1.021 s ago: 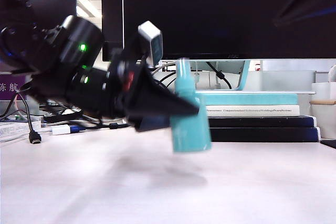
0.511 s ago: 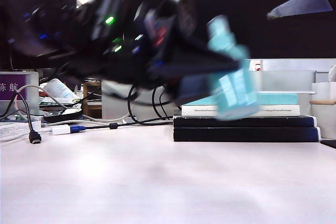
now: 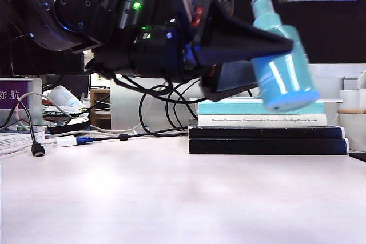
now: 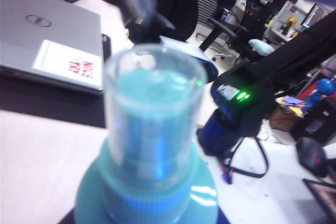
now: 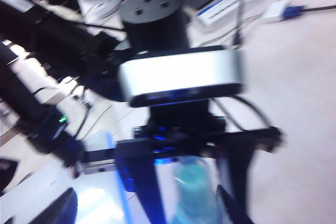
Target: Pick up the sprayer with the left hand and remove the lid with the right hand then place it on the table.
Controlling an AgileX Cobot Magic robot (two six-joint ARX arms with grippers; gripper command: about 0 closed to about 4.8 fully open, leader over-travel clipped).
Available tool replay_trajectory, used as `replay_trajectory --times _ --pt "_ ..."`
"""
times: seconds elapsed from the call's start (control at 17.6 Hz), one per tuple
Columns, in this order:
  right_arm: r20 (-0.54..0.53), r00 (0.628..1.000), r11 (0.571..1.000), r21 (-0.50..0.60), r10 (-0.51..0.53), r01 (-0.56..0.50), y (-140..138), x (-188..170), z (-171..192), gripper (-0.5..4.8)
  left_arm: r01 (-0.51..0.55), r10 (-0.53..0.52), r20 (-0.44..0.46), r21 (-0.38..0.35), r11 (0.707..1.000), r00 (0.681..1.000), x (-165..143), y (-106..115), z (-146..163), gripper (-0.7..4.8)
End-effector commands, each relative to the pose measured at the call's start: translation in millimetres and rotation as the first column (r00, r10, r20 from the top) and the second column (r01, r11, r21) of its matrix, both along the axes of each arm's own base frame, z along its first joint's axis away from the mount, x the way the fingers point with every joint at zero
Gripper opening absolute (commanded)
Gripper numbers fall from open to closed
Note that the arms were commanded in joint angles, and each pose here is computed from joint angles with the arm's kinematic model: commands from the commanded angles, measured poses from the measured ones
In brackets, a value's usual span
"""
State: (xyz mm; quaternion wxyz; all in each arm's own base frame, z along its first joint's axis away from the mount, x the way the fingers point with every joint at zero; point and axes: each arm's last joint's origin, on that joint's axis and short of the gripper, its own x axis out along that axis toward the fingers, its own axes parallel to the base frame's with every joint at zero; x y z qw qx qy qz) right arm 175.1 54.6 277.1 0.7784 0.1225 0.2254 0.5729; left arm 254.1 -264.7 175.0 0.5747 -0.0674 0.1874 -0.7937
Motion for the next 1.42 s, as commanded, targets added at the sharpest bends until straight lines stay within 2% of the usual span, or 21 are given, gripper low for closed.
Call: replay_trajectory --times 0.06,0.17,0.28,0.34,0.4,0.62,0.85,1.08,1.19,1.3,1.42 --pt "-0.022 0.998 0.999 -0.005 0.052 -0.052 10.1 2.5 -4.3 3.28 0.028 -0.027 0.015 -0.051 0.998 1.0 -7.3 -9.3 10.9 1.81" --pt "-0.039 0.998 0.999 -0.02 0.047 -0.048 13.0 5.5 -8.1 2.63 0.04 -0.04 0.013 -0.049 0.998 0.999 -10.6 -12.2 10.8 1.81" --pt "-0.048 0.998 0.999 -0.022 0.048 -0.049 13.5 7.2 -9.9 1.6 0.043 -0.043 -0.001 -0.045 0.998 0.999 -11.9 -13.4 10.9 1.81" --pt "-0.049 0.998 0.999 -0.023 0.048 -0.05 13.7 7.7 -10.5 0.9 0.044 -0.044 0.0 -0.045 0.998 0.999 -12.0 -13.5 10.9 1.81" --pt "-0.032 0.998 0.998 -0.027 0.053 -0.054 13.6 7.8 -10.5 -0.13 0.044 -0.044 -0.002 -0.044 0.998 0.999 -12.1 -13.5 10.8 1.81" --pt "0.009 0.999 0.999 -0.025 0.047 -0.047 13.9 9.6 -7.9 -0.05 0.044 -0.044 -0.007 -0.041 0.998 0.999 -12.2 -13.5 10.6 1.81" --pt "0.068 0.997 0.999 -0.045 -0.02 0.023 13.8 13.8 -4.3 -0.05 0.04 -0.041 -0.026 -0.023 0.999 0.999 -12.4 -13.3 8.4 1.81" --pt "0.17 0.982 0.996 -0.011 -0.088 0.091 14.2 19.8 6.8 -0.05 0.018 -0.012 -0.098 0.056 0.998 0.995 -12.8 -12.5 -2.4 1.81" --pt "0.208 0.973 0.994 0.001 -0.105 0.107 14.2 21.2 10.4 -0.05 0.021 -0.013 -0.114 0.072 0.997 0.993 -13.3 -12.0 -4.3 1.8" --pt "0.208 0.969 0.99 -0.008 -0.135 0.14 13.7 22.1 10.0 -0.05 0.008 -0.002 -0.093 0.069 0.998 0.996 -12.9 -12.1 -4.4 1.79" --pt "0.199 0.956 0.971 -0.054 -0.218 0.233 12.1 23.7 6.1 -0.05 -0.097 0.099 -0.026 0.082 0.992 0.995 -3.2 -4.4 -5.2 1.74"
